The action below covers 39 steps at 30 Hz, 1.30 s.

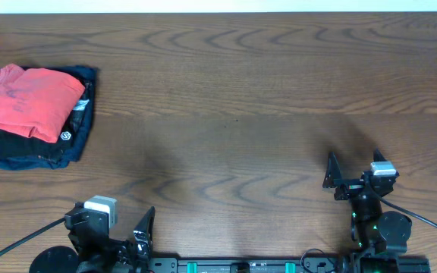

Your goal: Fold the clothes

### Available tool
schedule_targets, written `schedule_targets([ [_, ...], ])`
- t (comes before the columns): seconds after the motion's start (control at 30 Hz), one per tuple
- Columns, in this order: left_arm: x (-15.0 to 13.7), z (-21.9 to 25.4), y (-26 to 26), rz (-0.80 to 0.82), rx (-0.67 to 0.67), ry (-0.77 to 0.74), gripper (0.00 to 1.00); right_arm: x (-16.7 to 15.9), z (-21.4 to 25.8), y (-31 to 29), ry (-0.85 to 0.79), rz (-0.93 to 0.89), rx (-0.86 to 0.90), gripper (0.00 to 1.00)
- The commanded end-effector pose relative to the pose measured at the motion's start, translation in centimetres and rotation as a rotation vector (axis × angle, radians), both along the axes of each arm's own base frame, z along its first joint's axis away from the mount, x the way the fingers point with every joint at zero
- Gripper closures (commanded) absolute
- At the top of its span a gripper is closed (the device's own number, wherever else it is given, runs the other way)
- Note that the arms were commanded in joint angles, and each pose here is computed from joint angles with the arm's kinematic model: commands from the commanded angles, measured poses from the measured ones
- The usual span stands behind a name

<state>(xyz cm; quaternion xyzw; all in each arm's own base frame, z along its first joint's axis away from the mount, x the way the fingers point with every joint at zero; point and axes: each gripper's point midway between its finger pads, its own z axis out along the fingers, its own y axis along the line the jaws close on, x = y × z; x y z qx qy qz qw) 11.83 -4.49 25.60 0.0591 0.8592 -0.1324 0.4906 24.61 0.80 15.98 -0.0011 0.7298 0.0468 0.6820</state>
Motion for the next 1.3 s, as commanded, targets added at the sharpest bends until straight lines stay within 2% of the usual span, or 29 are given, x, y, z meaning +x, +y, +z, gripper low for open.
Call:
schedule_targets([
  [0.0, 0.0, 0.0, 0.2, 0.002, 0.016, -0.006, 0.02, 0.0, 0.0, 0.3, -0.005, 0.014, -0.019, 0.01],
  [0.83, 0.0, -0.1, 0.2, 0.001, 0.017, -0.005, 0.02, 0.0, 0.0, 0.3, -0.005, 0.013, -0.019, 0.01],
  [0.93, -0.2, -1.1, 0.9, 0.035, 0.046, 0.031, 0.02, 0.0, 0.0, 0.3, -0.005, 0.014, -0.019, 0.01],
  [1.07, 1.2, -2.1, 2.0, 0.119, 0.072, 0.025, 0.02, 0.0, 0.0, 0.3, -0.005, 0.013, -0.019, 0.01],
  [1.27, 5.8, -5.0, 3.5, 0.218, 0.081, -0.092, 0.02, 0.0, 0.0, 0.3, -0.005, 0.013, -0.019, 0.01],
])
